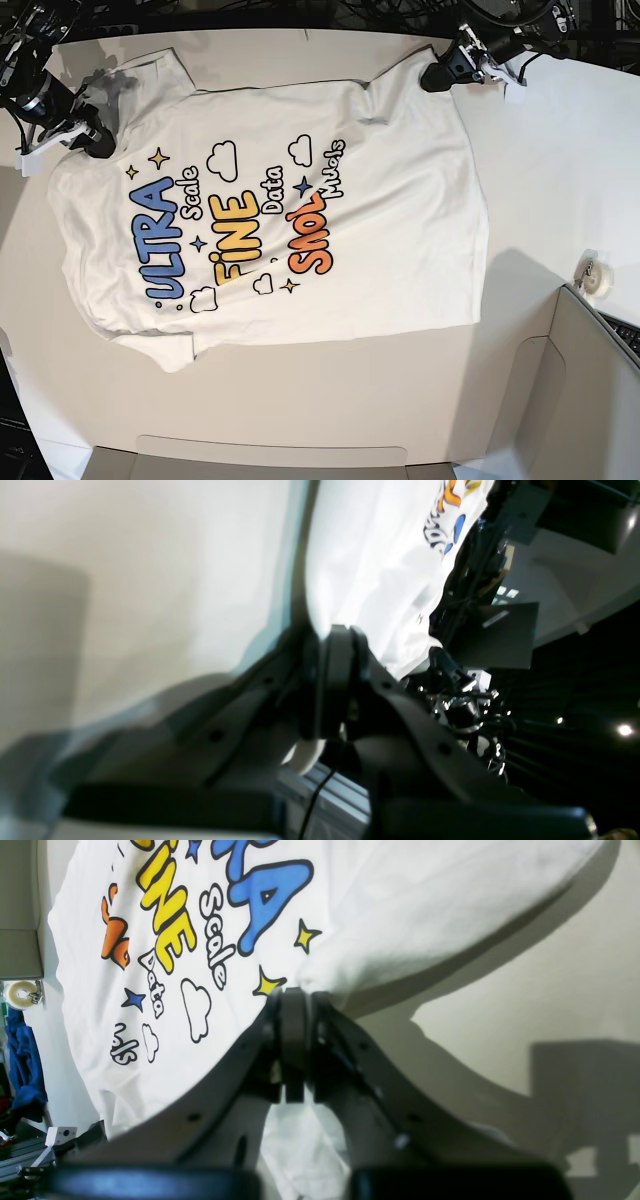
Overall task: Layout the t-shirt on the table in an organized manner, then fold the t-shirt properly
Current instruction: 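Lift the collar edge and fold it over toward the hem with both grippers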
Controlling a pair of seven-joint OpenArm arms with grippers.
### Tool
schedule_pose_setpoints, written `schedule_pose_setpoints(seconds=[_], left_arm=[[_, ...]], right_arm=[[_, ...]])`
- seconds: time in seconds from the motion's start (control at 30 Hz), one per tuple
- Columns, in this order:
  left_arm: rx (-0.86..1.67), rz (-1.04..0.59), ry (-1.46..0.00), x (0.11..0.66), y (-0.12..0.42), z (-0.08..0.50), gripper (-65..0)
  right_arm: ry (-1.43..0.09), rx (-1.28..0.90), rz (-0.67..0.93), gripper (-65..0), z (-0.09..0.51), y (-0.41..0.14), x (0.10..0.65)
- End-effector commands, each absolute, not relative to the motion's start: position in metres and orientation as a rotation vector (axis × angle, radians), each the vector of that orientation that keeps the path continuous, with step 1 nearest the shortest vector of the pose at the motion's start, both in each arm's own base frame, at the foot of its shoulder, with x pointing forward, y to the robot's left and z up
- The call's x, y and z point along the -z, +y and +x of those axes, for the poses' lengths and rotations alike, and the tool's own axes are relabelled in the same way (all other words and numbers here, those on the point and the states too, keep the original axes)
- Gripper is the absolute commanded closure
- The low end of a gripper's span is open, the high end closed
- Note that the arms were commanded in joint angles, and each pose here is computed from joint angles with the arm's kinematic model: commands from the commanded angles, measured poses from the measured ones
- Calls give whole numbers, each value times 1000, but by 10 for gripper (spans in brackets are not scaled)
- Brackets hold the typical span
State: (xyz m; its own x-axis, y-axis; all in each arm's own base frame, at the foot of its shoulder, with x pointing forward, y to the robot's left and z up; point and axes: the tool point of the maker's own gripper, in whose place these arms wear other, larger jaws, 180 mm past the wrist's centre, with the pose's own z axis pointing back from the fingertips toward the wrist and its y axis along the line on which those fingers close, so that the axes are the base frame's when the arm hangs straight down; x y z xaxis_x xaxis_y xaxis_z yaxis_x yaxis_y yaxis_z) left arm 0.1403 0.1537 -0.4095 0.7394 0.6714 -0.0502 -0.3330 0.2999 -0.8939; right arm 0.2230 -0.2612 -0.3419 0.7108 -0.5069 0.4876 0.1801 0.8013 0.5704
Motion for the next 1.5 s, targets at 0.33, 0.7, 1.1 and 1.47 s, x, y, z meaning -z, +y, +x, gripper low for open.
schedule_pose_setpoints(seconds=[0.33, 0.7, 1.1, 1.47], left_arm=[[-361, -871, -693, 310, 208, 183, 0], [-354, -792, -600, 320, 225, 154, 0], [-340, -737, -508, 327, 232, 126, 0], [-164, -779, -695, 283, 210, 190, 0]], right_arm=[[-749, 215, 382, -7, 210, -262, 296], [-739, 255, 371, -7, 174, -285, 282], [-659, 315, 321, -7, 128, -306, 284], [-859, 315, 446, -9, 178, -292, 255]])
